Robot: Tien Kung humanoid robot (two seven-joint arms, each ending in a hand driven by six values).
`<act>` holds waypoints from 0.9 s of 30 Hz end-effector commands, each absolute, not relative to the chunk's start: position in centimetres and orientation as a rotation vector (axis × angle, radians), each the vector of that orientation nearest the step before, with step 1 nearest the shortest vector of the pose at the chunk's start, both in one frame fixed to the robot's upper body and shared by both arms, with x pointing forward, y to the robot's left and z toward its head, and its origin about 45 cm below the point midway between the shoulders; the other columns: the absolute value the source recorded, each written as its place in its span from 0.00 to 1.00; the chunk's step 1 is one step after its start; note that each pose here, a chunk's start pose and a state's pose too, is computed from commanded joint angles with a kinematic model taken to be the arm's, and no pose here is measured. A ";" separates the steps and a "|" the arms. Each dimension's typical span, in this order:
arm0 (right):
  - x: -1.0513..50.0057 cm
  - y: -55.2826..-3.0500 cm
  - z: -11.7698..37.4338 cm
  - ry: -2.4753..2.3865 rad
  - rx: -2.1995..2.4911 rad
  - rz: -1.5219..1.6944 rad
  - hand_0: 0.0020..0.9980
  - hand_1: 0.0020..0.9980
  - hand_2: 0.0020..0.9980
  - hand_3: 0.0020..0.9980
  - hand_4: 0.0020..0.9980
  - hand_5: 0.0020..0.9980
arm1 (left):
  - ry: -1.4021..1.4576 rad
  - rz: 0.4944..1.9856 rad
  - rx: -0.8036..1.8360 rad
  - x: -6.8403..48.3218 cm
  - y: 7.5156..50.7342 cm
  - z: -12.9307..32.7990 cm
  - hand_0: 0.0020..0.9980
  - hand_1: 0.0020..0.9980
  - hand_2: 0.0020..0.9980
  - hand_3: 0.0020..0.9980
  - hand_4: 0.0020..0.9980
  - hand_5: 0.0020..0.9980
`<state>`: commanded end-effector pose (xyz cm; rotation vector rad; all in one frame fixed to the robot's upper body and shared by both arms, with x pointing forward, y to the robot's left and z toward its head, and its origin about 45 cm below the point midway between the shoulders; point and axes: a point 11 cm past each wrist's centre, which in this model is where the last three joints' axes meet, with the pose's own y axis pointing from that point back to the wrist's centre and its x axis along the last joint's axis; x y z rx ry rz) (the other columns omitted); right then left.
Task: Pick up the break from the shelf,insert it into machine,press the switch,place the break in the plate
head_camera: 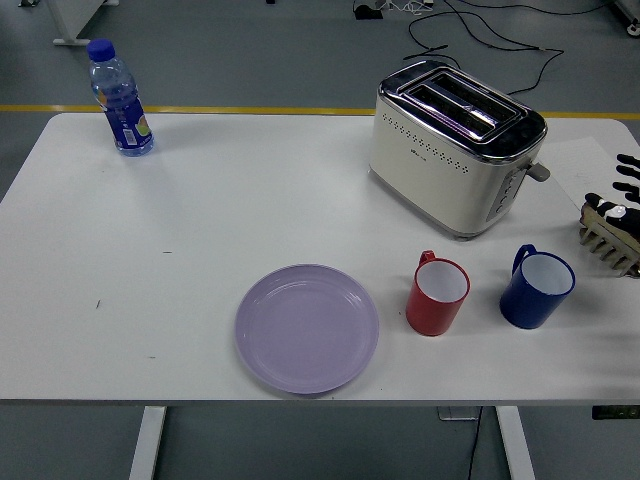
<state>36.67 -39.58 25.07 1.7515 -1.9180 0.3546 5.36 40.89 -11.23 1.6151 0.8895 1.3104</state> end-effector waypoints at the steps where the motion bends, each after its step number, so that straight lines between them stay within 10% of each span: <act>1: 36.7 -39.5 25.0 -1.898 1.735 0.373 0.93 0.85 0.92 0.90 0.80 0.10 | 0.890 1.311 1.614 5.4 40.9 -11.2 0.65 0.57 0.59 0.60 0.32 0.97; 27: 38.7 -39.1 23.7 -1.585 1.333 0.700 0.86 0.78 0.83 0.87 0.78 0.06 | 0.887 1.328 1.602 6.0 41.0 -11.1 0.65 0.57 0.59 0.60 0.32 0.97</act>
